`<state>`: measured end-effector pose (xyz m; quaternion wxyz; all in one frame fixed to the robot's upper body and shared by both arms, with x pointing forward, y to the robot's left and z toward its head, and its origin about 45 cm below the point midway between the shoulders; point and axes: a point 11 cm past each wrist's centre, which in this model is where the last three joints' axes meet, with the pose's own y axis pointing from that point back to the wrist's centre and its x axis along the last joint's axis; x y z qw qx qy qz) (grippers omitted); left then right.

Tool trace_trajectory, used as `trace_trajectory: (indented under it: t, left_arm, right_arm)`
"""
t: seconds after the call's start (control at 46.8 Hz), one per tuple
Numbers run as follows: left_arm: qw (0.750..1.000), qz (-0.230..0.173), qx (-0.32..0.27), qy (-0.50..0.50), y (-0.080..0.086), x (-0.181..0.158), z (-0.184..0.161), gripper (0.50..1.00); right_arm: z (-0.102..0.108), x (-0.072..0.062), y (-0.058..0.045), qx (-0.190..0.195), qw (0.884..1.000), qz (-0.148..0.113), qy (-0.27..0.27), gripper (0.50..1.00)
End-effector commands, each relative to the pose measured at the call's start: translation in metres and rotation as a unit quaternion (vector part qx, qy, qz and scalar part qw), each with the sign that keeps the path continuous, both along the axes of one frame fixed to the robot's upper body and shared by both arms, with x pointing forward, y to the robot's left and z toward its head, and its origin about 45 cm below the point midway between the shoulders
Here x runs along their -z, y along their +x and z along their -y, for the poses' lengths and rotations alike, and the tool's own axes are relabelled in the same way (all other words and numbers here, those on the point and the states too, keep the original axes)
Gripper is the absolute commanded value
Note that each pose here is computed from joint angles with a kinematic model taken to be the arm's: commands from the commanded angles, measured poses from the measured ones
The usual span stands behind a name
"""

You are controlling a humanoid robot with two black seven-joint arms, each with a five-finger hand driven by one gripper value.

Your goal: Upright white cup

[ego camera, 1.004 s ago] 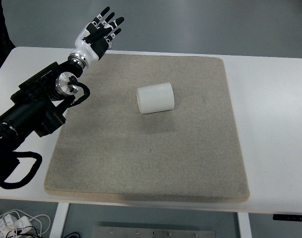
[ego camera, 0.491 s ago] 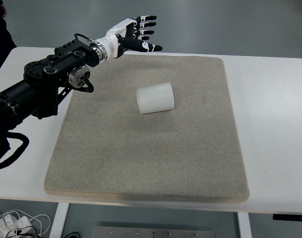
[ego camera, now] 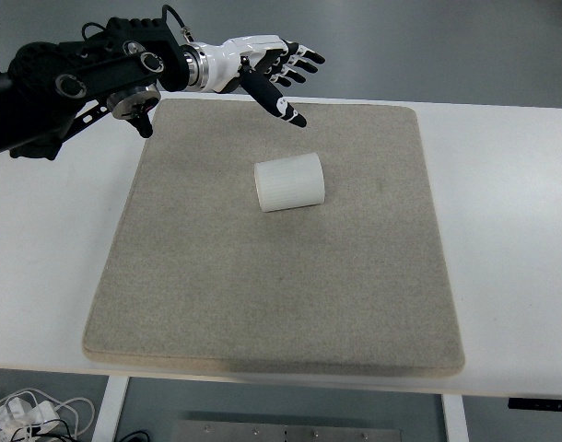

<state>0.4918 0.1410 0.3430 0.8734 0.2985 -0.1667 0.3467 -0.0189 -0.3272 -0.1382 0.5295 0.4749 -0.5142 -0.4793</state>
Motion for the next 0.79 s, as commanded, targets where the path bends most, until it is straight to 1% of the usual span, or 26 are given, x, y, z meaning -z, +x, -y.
trace_trajectory:
  t: [0.0, 0.171, 0.256, 0.342, 0.47, 0.577, 0.662, 0.769]
  left_arm:
    - [0.999, -0.005, 0.014, 0.031, -0.008, 0.000, 0.000, 0.994]
    - [0.996, -0.016, 0.029, 0.083, -0.018, 0.008, 0.000, 0.975]
    - [0.993, -0.008, 0.036, 0.115, -0.018, 0.007, 0.002, 0.975]
    - [0.987, -0.003, 0.057, 0.150, -0.022, 0.017, 0.011, 0.973]
    - [0.981, -0.005, 0.073, 0.179, -0.026, 0.030, 0.027, 0.971]
    - [0.976, 0.001, 0.077, 0.202, -0.024, 0.036, 0.038, 0.969]
    - [0.973, 0.009, 0.080, 0.218, -0.022, 0.038, 0.048, 0.945]
    - [0.969, 0.013, 0.076, 0.234, -0.020, 0.036, 0.054, 0.941]
  right_arm:
    - [0.000, 0.000, 0.000, 0.000, 1.000, 0.000, 0.000, 0.952]
    - [0.000, 0.000, 0.000, 0.000, 1.000, 0.000, 0.000, 0.952]
    - [0.000, 0.000, 0.000, 0.000, 1.000, 0.000, 0.000, 0.952]
    - [0.000, 0.000, 0.000, 0.000, 1.000, 0.000, 0.000, 0.952]
    - [0.000, 0.000, 0.000, 0.000, 1.000, 0.000, 0.000, 0.952]
    - [0.000, 0.000, 0.000, 0.000, 1.000, 0.000, 0.000, 0.952]
    - [0.000, 0.000, 0.000, 0.000, 1.000, 0.000, 0.000, 0.952]
    - [0.000, 0.000, 0.000, 0.000, 1.000, 0.000, 0.000, 0.952]
